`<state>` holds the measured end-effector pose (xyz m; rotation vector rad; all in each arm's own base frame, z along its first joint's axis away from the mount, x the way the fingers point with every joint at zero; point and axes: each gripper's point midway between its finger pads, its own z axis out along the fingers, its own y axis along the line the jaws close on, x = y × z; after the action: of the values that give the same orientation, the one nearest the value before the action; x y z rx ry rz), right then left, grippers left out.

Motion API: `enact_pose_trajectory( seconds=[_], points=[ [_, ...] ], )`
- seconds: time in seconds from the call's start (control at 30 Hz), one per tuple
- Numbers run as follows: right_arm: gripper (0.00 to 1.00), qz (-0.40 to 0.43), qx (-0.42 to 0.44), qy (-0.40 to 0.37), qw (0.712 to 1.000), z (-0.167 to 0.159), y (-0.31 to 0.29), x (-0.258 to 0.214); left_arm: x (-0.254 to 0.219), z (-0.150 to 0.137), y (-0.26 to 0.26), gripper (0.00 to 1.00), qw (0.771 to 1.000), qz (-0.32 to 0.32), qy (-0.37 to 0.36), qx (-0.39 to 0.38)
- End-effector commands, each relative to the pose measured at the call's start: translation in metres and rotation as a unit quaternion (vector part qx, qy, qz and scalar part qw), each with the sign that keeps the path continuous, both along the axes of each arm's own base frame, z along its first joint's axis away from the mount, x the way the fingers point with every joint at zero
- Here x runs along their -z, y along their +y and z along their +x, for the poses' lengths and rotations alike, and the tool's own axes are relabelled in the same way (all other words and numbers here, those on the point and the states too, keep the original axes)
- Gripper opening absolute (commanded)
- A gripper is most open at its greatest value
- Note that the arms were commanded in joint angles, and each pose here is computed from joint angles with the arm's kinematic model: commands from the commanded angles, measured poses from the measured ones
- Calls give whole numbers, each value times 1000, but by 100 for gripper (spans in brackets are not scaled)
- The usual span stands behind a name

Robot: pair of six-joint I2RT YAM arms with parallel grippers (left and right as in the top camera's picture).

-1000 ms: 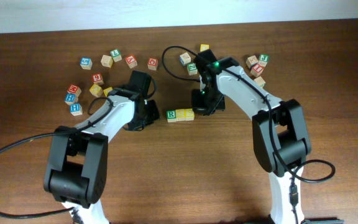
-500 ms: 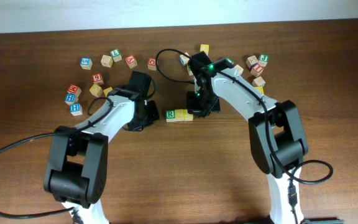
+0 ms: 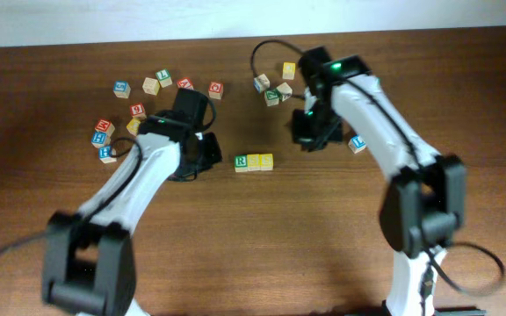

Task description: Spell out RSS

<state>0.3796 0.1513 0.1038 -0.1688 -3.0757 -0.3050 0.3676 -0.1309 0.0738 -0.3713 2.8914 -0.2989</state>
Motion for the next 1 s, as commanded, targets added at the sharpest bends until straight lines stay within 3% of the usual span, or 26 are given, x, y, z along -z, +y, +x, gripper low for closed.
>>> enact_pose_trajectory(
  seconds=[0.0, 0.03, 0.1, 0.13, 0.2, 0.23, 0.27, 0.6, 0.8, 0.97],
  points=[
    [9, -11, 3, -105, 994, -18, -22, -99, -64, -6, 4, 17, 998, -14, -63, 2],
    [13, -15, 3, -113, 993, -27, -27, -111, -71, -11, 5, 37, 998, -15, -65, 2],
    [30, -27, 4, -133, 991, -51, -39, -140, -84, -25, 10, 69, 998, -14, -63, 2],
    [36, -30, 3, -141, 990, -61, -42, -150, -89, -31, 11, 81, 998, -14, -62, 2],
    [56, -34, -1, -160, 987, -85, -48, -171, -98, -41, 15, 95, 998, -14, -62, 2],
    [72, -36, -3, -170, 985, -98, -52, -181, -103, -47, 16, 96, 998, -14, -62, 2],
    [98, -37, -5, -180, 983, -110, -56, -189, -109, -53, 18, 97, 998, -15, -64, 2],
    [98, 12, 6, -291, 957, -208, -82, -219, -163, -126, 34, 96, 995, -17, -98, -4],
    [98, 37, 13, -354, 935, -239, -94, -214, -189, -167, 42, 93, 984, -9, -175, -12],
    [98, 40, 14, -362, 931, -249, -98, -211, -173, -201, 55, 94, 978, -39, -195, -63]
  ],
)
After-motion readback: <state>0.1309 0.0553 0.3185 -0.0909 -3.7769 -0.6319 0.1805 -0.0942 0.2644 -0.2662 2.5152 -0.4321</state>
